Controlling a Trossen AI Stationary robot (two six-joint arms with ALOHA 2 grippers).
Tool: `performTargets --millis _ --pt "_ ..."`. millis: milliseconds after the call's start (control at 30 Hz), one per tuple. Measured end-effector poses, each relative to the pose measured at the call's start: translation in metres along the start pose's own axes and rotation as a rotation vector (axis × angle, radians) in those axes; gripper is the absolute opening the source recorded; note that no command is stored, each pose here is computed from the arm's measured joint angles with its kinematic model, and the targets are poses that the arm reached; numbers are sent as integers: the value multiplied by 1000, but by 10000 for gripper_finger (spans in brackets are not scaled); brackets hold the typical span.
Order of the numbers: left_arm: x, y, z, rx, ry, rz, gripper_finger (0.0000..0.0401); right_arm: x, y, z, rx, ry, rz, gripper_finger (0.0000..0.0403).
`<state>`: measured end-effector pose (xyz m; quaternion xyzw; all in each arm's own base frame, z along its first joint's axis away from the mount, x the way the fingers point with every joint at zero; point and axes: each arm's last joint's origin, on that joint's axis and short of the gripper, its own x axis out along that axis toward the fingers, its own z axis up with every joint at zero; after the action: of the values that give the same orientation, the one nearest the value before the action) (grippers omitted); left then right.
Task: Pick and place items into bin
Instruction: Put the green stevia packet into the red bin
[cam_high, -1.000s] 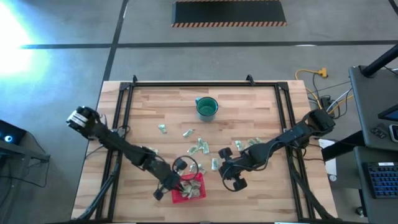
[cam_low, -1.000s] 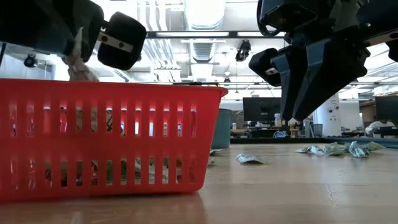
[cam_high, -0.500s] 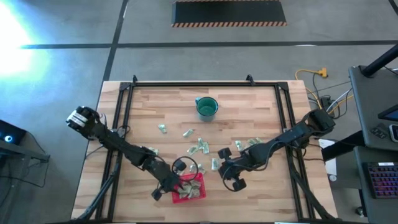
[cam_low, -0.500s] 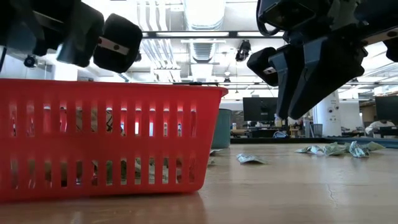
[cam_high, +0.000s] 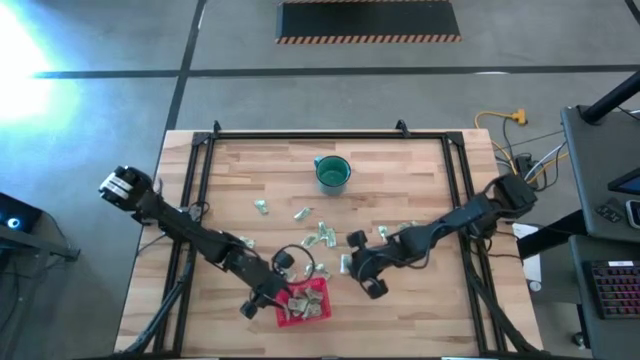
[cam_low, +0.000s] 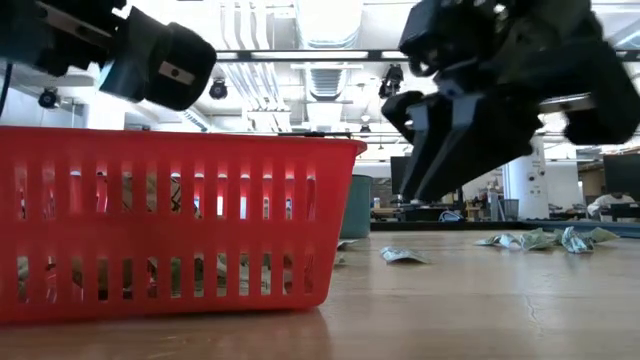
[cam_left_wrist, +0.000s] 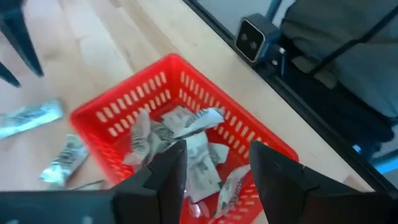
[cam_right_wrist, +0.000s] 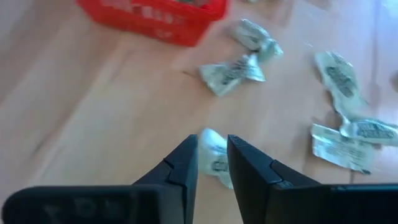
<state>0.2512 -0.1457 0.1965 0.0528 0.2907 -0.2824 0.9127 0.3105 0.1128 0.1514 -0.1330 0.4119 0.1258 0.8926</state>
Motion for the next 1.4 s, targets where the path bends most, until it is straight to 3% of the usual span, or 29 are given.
performTargets --millis 233,600,900,1400 --pt "-11 -3 0 -7 24 92 157 7 -16 -18 72 -39 -38 125" --pt "-11 -5 -4 -12 38 101 157 9 -22 -26 123 -43 -54 190" --pt "-11 -5 -4 -14 38 101 157 32 -29 -36 118 4 -57 183" --pt "-11 -5 -5 -14 40 101 158 29 -32 -40 197 63 -32 159"
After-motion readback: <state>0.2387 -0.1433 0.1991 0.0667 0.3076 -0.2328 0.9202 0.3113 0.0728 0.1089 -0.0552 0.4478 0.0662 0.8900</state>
